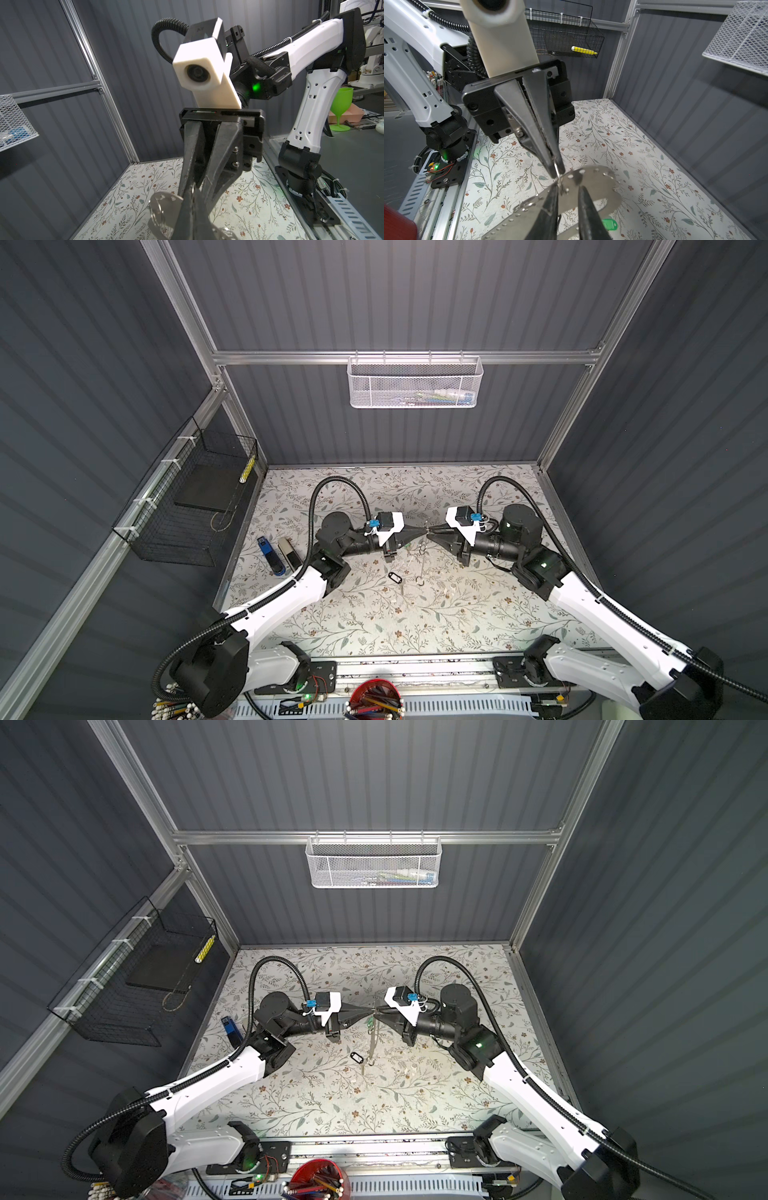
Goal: Put the keys on the keyring
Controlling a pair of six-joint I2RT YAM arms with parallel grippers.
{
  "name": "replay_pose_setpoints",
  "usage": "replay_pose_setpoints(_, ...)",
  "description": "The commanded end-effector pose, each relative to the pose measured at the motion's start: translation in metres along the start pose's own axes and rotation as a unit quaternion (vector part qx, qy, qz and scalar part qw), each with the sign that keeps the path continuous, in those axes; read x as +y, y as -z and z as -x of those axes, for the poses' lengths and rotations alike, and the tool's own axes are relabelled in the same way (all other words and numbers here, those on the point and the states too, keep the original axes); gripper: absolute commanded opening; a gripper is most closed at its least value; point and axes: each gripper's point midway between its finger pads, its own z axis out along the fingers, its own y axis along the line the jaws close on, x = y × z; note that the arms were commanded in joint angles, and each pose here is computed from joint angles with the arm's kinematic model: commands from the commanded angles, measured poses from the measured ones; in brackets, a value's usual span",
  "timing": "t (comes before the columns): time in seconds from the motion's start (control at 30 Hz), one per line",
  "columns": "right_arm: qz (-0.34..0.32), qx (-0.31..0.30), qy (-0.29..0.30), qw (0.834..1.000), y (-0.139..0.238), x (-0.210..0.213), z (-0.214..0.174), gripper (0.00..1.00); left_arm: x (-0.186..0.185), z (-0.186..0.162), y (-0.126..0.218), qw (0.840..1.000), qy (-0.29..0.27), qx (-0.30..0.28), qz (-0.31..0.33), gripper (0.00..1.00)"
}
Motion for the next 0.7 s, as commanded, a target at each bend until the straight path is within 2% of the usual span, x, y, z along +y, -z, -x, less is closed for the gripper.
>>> replay_pose_setpoints(0.0, 0.009, -0.018, 0.006, 1.0, 0.001, 0.004, 0.008, 0.19, -0.003, 0.006, -0.002, 1.0, -0.005, -0.012, -0.015, 0.0)
replay_pose_setpoints(0.17, 0.021, -0.022, 0.006, 1.0, 0.001, 0.008, 0.009, 0.19, -0.004, 0.006, -0.002, 1.0, -0.005, -0.013, -0.02, 0.0)
replay_pose_setpoints(0.47, 0.031, -0.001, 0.004, 0.999, 0.0, 0.011, 0.001, 0.05, -0.003, 0.006, -0.004, 1.0, -0.001, -0.012, -0.024, 0.0)
replay_pose_setpoints(0.53, 0.024, 0.012, 0.011, 1.0, 0.001, 0.01, -0.003, 0.02, -0.002, -0.001, -0.003, 1.0, -0.003, 0.007, -0.02, 0.22)
replay_pose_setpoints(0.6, 0.02, 0.04, 0.016, 0.999, 0.003, 0.009, -0.01, 0.01, 0.0, -0.009, 0.0, 0.999, -0.011, 0.045, -0.012, 0.32)
replay_pose_setpoints(0.67, 0.025, 0.081, 0.017, 0.996, 0.006, 0.009, -0.02, 0.0, -0.002, -0.02, 0.004, 0.994, -0.03, 0.102, -0.026, 0.37)
